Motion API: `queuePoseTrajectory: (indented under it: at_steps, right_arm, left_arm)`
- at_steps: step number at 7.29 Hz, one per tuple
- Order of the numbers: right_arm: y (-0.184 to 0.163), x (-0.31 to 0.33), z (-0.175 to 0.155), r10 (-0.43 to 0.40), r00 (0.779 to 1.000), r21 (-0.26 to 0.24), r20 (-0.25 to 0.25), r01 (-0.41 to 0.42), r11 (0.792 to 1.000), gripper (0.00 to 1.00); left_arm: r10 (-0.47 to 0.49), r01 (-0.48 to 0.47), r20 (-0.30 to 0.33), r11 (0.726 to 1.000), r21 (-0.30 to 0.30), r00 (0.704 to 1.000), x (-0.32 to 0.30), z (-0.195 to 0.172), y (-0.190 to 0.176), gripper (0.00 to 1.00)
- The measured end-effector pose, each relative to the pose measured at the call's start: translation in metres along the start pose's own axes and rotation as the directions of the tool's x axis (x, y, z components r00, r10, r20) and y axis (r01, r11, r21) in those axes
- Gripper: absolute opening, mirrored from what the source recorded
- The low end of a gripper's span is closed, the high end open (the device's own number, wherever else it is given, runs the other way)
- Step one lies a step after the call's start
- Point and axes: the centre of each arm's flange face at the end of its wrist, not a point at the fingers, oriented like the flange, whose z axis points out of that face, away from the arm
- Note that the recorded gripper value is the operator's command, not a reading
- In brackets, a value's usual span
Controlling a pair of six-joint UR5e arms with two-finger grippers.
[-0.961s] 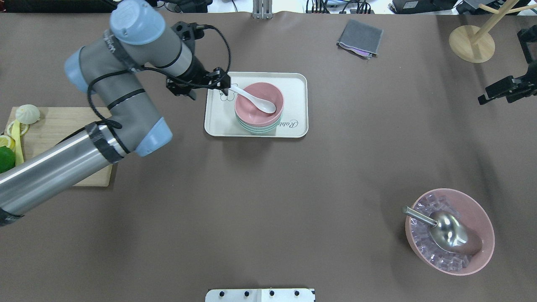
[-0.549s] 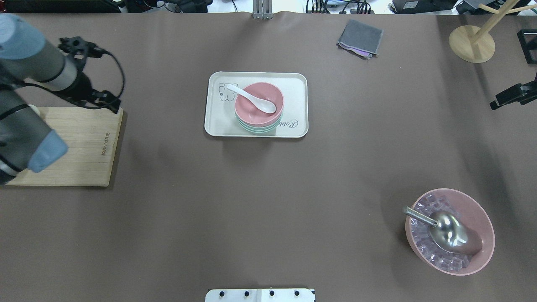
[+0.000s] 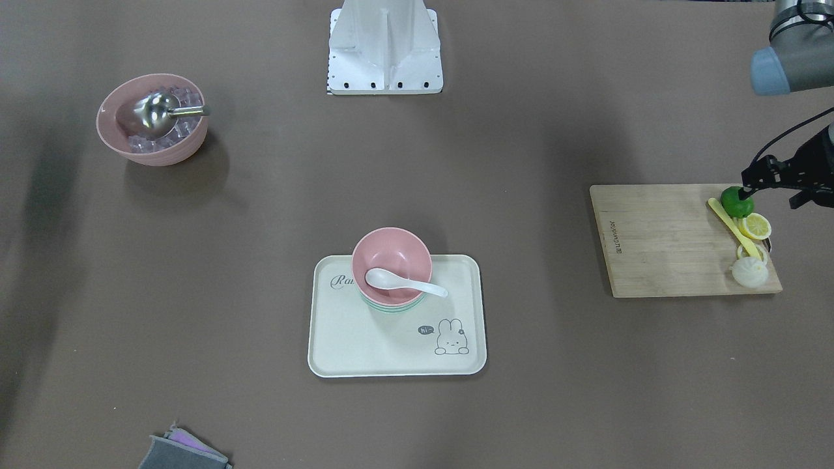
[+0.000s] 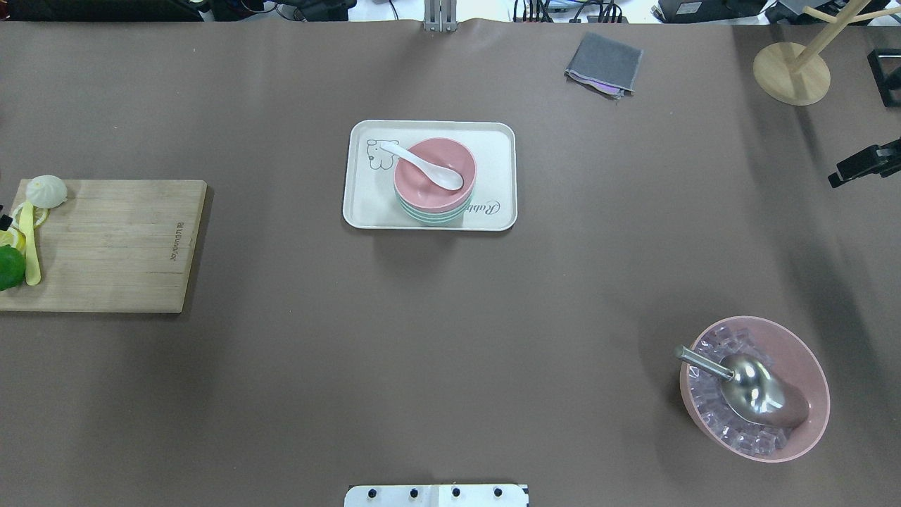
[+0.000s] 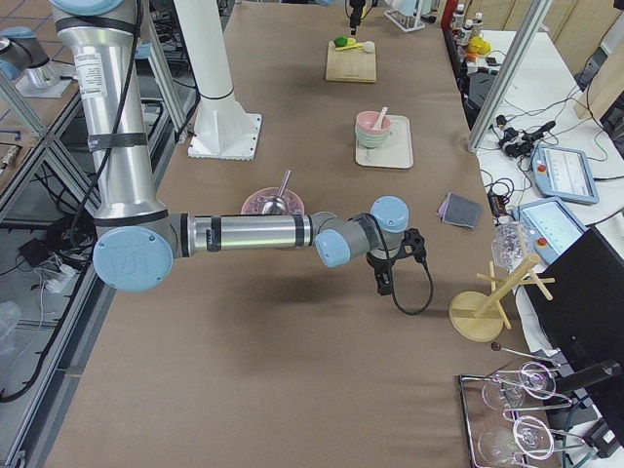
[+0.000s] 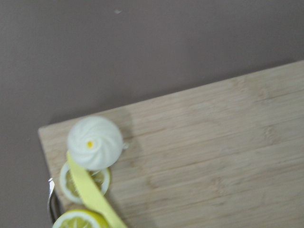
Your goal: Stack pink bowl on green and place spoon
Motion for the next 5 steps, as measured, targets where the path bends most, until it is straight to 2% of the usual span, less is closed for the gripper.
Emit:
queuePoseTrajectory:
  at_steps: [2,5]
  right_arm:
    - [-0.0035,-0.0027,-0.0011,-0.003,1.000,0.005,0.000,0.003,1.000,1.00]
    - [-0.0107,-0.0069,-0.0024,-0.011,1.000,0.010,0.000,0.010,1.000,1.00]
  left_arm:
    - [-0.007,0.007,-0.006,1.000,-0.016,1.000,-0.0149,0.0054,0.0109,0.98]
    - [-0.005,0.005,-0.006,1.000,-0.009,1.000,-0.0131,0.0034,0.0077,0.98]
